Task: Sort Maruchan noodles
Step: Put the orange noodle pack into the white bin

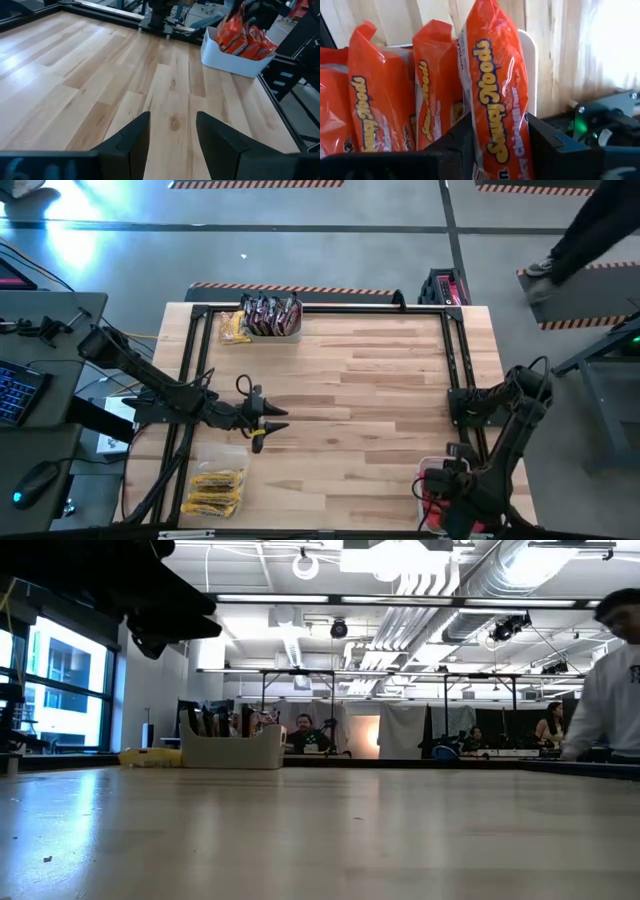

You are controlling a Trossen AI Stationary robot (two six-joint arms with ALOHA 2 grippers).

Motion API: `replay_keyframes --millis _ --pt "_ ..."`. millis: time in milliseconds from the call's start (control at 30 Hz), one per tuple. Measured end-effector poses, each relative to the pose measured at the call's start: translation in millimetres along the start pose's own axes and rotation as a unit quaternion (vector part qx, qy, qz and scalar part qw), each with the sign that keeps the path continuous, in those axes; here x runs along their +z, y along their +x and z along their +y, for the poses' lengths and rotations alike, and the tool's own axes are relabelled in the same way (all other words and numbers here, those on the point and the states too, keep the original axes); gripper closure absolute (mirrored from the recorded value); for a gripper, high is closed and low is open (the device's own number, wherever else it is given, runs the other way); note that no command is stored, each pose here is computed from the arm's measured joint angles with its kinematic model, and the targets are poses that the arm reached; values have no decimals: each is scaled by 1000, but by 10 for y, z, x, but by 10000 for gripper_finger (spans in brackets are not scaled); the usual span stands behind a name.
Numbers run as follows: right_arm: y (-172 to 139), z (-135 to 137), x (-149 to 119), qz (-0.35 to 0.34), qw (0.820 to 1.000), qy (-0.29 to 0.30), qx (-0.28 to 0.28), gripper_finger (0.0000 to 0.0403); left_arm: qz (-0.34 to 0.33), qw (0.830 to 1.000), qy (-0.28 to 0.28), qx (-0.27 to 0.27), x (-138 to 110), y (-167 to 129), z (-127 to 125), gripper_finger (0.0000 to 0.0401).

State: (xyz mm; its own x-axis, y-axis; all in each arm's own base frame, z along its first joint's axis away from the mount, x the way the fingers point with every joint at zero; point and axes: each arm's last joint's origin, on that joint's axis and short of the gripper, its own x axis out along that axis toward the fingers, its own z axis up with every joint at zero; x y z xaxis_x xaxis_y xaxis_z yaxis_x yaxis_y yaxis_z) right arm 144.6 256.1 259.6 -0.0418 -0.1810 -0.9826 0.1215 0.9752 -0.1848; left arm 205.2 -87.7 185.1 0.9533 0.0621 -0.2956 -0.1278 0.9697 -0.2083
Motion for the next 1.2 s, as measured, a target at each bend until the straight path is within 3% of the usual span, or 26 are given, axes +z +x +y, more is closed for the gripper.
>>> replay_keyframes --millis 367,600,1033,1200 --pt "-72 -18 -23 -49 997 25 51 291 -1 1000 -1 1 1 0 1 250" --pt "-101 38 -148 -112 992 31 49 291 0 1000 0 1 -1 0 2 250" --pt "-271 -93 -198 -171 982 37 73 291 1 1000 1 2 -2 0 2 250" --pt "-207 -84 -197 -172 982 33 68 291 2 1000 1 2 -3 1 3 250"
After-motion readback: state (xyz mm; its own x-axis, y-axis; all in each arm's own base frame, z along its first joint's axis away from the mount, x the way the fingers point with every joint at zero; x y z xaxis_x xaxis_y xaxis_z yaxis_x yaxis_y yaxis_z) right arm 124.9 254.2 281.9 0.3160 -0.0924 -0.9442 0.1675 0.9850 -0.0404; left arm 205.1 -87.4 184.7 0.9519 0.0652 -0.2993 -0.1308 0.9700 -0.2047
